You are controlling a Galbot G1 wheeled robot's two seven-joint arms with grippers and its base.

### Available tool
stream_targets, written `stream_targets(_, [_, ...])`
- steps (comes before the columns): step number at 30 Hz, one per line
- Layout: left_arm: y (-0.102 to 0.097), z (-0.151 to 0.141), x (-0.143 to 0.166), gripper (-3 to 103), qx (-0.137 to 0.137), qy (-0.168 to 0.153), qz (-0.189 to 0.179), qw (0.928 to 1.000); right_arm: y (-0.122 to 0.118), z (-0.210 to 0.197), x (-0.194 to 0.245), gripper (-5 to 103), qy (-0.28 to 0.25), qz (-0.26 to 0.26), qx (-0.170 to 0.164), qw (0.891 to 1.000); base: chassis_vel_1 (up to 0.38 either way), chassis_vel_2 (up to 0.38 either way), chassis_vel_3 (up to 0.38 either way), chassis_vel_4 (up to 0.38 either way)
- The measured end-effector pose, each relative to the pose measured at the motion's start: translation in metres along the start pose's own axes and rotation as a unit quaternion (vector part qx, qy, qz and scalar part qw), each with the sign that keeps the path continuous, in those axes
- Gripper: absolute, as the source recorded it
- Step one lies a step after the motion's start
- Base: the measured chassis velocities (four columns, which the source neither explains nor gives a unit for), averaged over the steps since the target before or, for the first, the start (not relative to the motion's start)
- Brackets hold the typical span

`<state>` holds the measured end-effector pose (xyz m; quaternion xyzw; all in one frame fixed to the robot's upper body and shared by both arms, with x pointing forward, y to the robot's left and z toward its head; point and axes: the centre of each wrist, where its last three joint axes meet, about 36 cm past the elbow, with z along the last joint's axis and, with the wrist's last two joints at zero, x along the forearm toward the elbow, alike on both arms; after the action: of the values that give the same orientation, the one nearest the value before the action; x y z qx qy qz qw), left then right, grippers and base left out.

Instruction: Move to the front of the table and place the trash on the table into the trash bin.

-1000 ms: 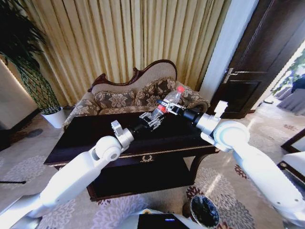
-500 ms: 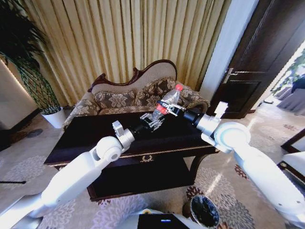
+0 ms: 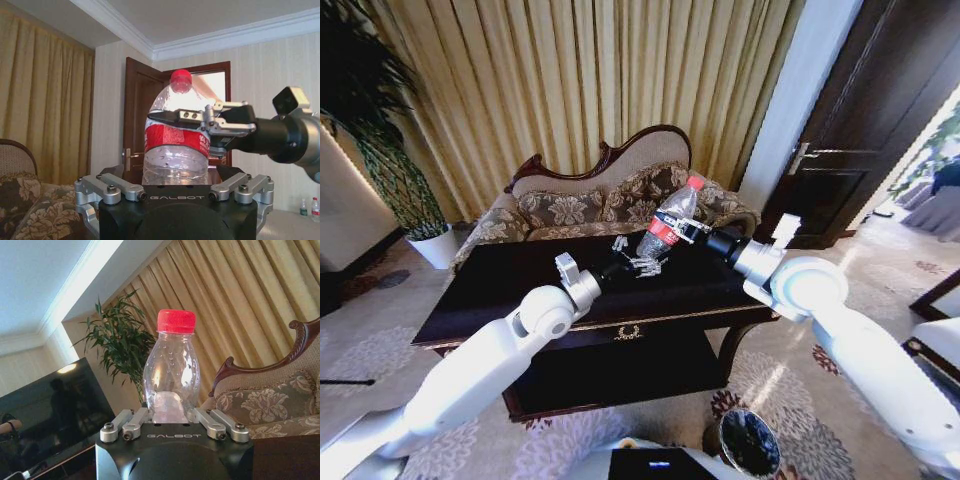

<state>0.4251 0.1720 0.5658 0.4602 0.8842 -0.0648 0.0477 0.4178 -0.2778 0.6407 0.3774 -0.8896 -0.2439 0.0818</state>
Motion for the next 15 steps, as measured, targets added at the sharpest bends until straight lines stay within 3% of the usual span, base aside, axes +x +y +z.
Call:
stream_targets(6, [-0.004,-0.002,0.014,100,0.005,0.001,-0.005,1.0,-0.008,-0.001,0.003,25,-0.006,0.016,0.001,1.0,0.0,0.0,0.0,0.0])
stream_targets(13, [0.001,-0.002,0.037,100,0.002,0.005,-0.043,0.9991,-0.025,-0.005,0.009,25,-0.031,0.049,0.003,0.998,0.0,0.0,0.0,0.0])
stream_targets(15, [0.015,-0.014,0.052,100,-0.018,-0.01,-0.094,0.9953,-0.036,-0.014,0.014,25,-0.056,0.068,0.007,0.996,0.0,0.0,0.0,0.0])
